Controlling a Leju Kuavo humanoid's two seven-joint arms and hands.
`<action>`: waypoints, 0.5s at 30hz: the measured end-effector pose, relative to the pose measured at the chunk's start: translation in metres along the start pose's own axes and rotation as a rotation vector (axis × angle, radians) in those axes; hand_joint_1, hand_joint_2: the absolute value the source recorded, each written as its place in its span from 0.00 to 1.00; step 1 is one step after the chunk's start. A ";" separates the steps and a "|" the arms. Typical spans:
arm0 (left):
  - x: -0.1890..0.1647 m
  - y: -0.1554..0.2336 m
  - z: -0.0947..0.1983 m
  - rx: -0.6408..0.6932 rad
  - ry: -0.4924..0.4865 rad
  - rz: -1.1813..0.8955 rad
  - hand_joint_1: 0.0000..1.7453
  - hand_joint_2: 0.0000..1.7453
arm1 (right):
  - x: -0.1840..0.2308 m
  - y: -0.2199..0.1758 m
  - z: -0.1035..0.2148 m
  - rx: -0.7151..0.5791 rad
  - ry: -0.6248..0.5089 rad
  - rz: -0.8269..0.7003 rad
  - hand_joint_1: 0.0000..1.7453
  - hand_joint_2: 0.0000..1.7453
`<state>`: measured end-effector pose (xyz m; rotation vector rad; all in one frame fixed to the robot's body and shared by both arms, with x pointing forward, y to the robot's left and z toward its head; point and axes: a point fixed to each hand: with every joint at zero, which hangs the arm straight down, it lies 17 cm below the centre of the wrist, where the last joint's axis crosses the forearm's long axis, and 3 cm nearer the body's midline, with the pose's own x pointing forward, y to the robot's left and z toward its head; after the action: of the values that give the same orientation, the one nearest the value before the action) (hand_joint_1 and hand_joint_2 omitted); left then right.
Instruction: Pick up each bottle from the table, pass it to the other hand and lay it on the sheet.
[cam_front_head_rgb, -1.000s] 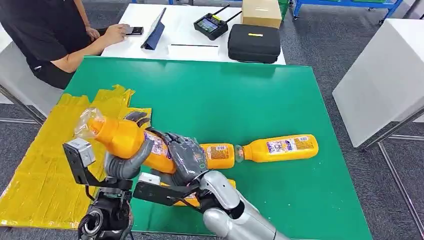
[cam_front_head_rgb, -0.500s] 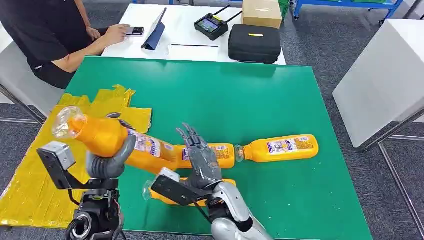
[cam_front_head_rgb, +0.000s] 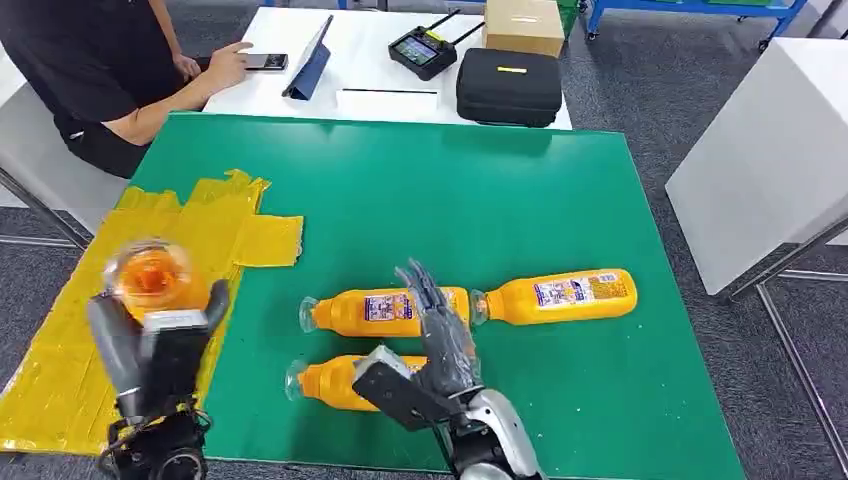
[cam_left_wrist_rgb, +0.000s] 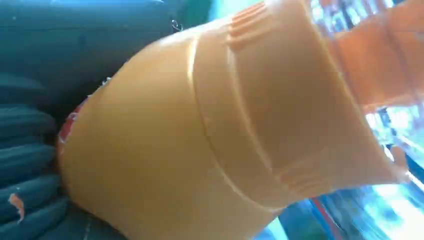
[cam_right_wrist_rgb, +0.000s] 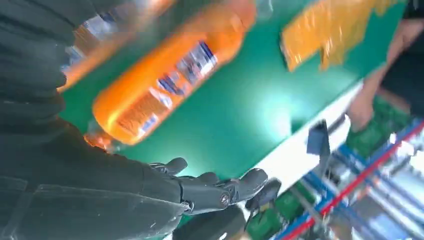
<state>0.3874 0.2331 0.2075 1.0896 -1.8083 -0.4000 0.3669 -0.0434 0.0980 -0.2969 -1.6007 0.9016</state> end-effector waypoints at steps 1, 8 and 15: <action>-0.010 -0.006 0.002 -0.016 -0.004 -0.118 1.00 1.00 | -0.002 0.004 0.002 0.022 0.006 0.021 0.00 0.00; -0.056 -0.032 0.012 -0.090 0.036 -0.322 1.00 1.00 | -0.009 0.018 0.010 0.085 0.032 0.104 0.00 0.00; -0.071 -0.041 0.016 -0.121 0.048 -0.347 1.00 1.00 | -0.008 0.019 0.011 0.089 0.027 0.114 0.00 0.00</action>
<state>0.4049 0.2653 0.1330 1.3174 -1.5319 -0.6742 0.3532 -0.0406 0.0791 -0.3387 -1.5260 1.0489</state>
